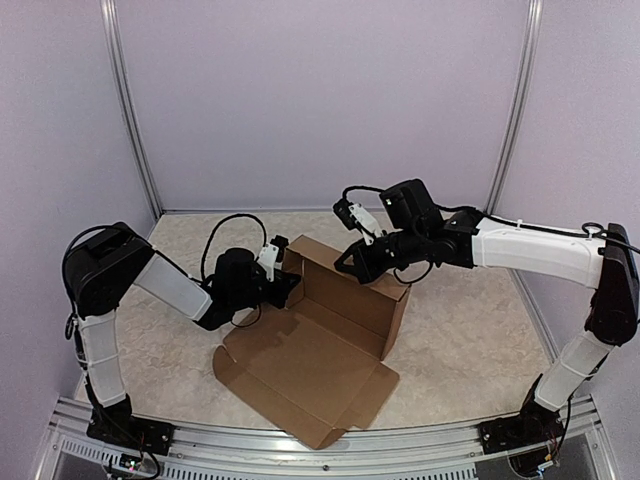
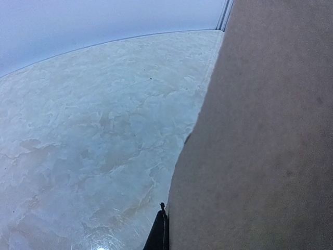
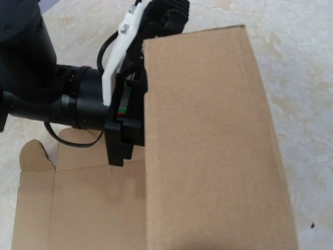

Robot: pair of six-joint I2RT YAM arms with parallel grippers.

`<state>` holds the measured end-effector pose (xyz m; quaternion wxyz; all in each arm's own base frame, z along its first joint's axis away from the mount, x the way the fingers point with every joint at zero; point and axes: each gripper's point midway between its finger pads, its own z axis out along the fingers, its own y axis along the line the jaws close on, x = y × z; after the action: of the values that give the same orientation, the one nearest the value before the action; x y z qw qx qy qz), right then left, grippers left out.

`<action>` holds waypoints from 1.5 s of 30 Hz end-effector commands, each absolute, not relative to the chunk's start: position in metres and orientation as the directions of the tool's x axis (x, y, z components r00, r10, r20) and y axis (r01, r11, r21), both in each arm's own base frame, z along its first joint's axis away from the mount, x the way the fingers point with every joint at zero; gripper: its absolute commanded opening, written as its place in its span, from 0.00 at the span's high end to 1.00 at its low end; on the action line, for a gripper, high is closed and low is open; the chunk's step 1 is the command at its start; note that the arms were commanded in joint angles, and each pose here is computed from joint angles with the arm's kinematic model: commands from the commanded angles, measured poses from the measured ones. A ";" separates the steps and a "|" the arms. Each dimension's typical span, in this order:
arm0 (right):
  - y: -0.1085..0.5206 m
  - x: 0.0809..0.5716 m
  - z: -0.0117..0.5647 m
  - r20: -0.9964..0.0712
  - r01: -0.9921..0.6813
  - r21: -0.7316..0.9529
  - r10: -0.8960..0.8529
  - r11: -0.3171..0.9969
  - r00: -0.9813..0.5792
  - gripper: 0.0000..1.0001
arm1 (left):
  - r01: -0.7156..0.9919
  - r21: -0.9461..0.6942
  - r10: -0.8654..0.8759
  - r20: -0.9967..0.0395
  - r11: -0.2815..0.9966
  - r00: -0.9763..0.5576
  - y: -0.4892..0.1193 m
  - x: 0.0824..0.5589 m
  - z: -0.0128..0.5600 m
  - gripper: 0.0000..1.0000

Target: Fold the paper box

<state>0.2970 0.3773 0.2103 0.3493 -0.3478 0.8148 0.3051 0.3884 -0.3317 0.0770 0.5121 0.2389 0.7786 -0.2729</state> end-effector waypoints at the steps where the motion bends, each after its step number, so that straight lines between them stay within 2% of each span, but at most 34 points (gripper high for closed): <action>1: 0.375 0.295 0.208 -0.764 -0.771 0.277 -0.355 0.573 -0.538 1.00 | 0.621 -0.192 0.084 -0.918 0.760 -0.387 -0.326 0.389 0.081 1.00; 8: 0.374 0.293 0.208 -0.764 -0.772 0.278 -0.355 0.572 -0.538 1.00 | 0.613 -0.204 0.066 -0.919 0.763 -0.388 -0.323 0.387 0.086 0.83; 22: 0.374 0.293 0.215 -0.777 -0.777 0.275 -0.345 0.566 -0.527 1.00 | 0.593 -0.166 0.034 -0.950 0.788 -0.312 -0.305 0.374 0.119 0.28; 27: 0.371 0.292 0.220 -0.785 -0.781 0.263 -0.345 0.566 -0.515 1.00 | 0.575 -0.138 0.051 -0.953 0.806 -0.300 -0.292 0.366 0.121 0.15; 29: 0.371 0.292 0.222 -0.788 -0.782 0.259 -0.345 0.566 -0.510 1.00 | 0.564 -0.130 0.055 -0.952 0.815 -0.300 -0.286 0.362 0.123 0.02; 35: 0.367 0.290 0.232 -0.800 -0.785 0.248 -0.336 0.568 -0.497 1.00 | 0.521 -0.097 0.080 -0.948 0.848 -0.307 -0.266 0.351 0.129 0.01; 40: 0.364 0.289 0.236 -0.803 -0.785 0.242 -0.336 0.570 -0.491 1.00 | 0.431 -0.115 0.088 -0.902 0.895 -0.423 -0.250 0.358 0.134 0.01; 45: 0.361 0.288 0.239 -0.811 -0.785 0.236 -0.330 0.572 -0.484 1.00 | 0.310 -0.206 -0.074 -0.919 0.928 -0.388 -0.215 0.359 0.155 0.01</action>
<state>0.2910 0.3715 0.2351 0.3685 -0.3483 0.8027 0.3140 0.3595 -0.2489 0.1556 0.5515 0.1414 0.7999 -0.1899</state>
